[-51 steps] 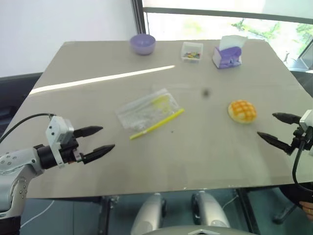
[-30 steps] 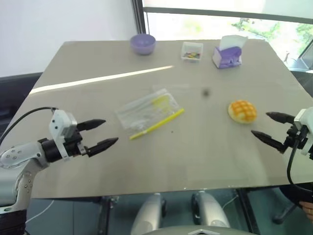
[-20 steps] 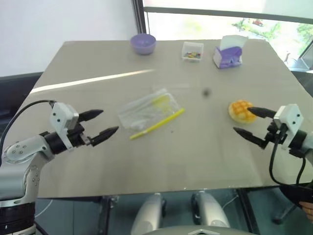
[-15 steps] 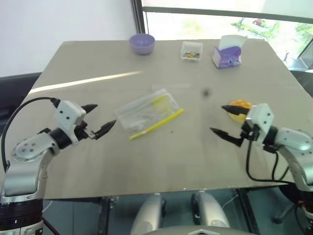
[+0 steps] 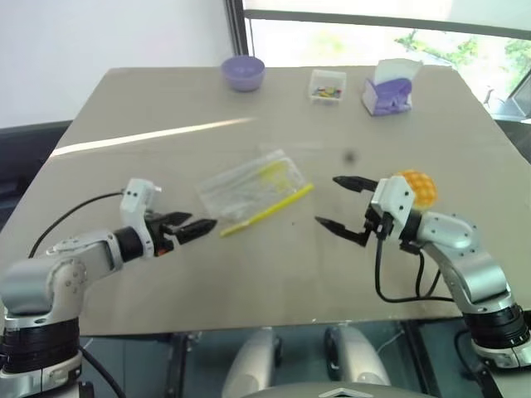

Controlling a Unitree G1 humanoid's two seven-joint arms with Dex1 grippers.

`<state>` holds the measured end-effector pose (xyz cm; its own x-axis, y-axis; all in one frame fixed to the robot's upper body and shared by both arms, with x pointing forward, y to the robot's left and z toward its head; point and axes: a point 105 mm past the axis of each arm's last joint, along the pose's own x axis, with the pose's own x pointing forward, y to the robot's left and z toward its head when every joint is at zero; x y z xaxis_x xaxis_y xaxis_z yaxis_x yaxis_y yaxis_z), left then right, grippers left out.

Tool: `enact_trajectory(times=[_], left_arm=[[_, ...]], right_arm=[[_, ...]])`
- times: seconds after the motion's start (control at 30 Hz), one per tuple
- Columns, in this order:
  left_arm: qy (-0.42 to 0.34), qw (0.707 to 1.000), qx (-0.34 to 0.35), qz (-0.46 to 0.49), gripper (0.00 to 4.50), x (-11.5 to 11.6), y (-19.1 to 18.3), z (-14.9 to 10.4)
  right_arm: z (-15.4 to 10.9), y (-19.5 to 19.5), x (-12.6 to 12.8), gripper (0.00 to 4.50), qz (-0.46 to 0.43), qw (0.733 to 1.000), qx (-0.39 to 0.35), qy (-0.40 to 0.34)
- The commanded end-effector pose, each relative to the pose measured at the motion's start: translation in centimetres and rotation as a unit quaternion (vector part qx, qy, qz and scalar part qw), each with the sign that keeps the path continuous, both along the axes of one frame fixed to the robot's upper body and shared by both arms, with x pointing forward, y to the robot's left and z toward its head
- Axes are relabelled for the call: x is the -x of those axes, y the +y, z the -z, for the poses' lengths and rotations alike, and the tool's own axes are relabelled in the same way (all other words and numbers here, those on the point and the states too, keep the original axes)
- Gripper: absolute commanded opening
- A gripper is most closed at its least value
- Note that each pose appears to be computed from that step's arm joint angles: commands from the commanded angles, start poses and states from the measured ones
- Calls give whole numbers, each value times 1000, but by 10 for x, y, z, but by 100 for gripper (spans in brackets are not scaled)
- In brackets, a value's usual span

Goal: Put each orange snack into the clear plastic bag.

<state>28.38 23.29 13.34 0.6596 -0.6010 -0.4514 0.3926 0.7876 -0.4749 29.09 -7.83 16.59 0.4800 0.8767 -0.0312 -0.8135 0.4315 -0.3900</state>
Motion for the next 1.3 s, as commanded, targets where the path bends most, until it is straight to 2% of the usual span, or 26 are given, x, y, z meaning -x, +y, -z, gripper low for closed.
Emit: enact_trajectory(times=[0.03,0.4,0.93,0.97,1.0,1.03,1.13,1.17,1.2,1.23,1.27,1.3], left_arm=[[65,995,70,-16,447,0,-1,-2],[160,967,168,-109,447,-30,5,23],[227,941,232,-98,447,-64,-48,29],[231,938,239,-97,395,-65,-50,31],[234,936,245,-99,368,-66,-52,33],[240,931,256,-96,323,-66,-55,34],[253,923,270,-101,174,-68,-59,42],[254,922,274,-103,137,-69,-59,42],[253,921,277,-106,77,-70,-59,41],[252,919,283,-107,60,-72,-60,40],[250,918,288,-107,5,-73,-61,39],[247,917,294,-106,5,-74,-62,36]], right_arm=[[-9,-1,1,432,12,1000,-8,-21],[-6,-7,2,432,31,999,-13,-28],[-6,-11,7,432,53,998,-25,-29],[-7,-12,7,450,55,998,-25,-29],[-7,-12,8,450,56,998,-26,-29],[-7,-13,8,450,58,998,-27,-29],[-7,-15,8,450,62,997,-28,-31],[-7,-16,8,450,63,997,-28,-31],[-6,-17,8,450,64,997,-28,-31],[-5,-19,7,450,67,997,-28,-30],[-4,-21,7,450,70,997,-28,-29],[-2,-23,6,450,73,997,-27,-28]])
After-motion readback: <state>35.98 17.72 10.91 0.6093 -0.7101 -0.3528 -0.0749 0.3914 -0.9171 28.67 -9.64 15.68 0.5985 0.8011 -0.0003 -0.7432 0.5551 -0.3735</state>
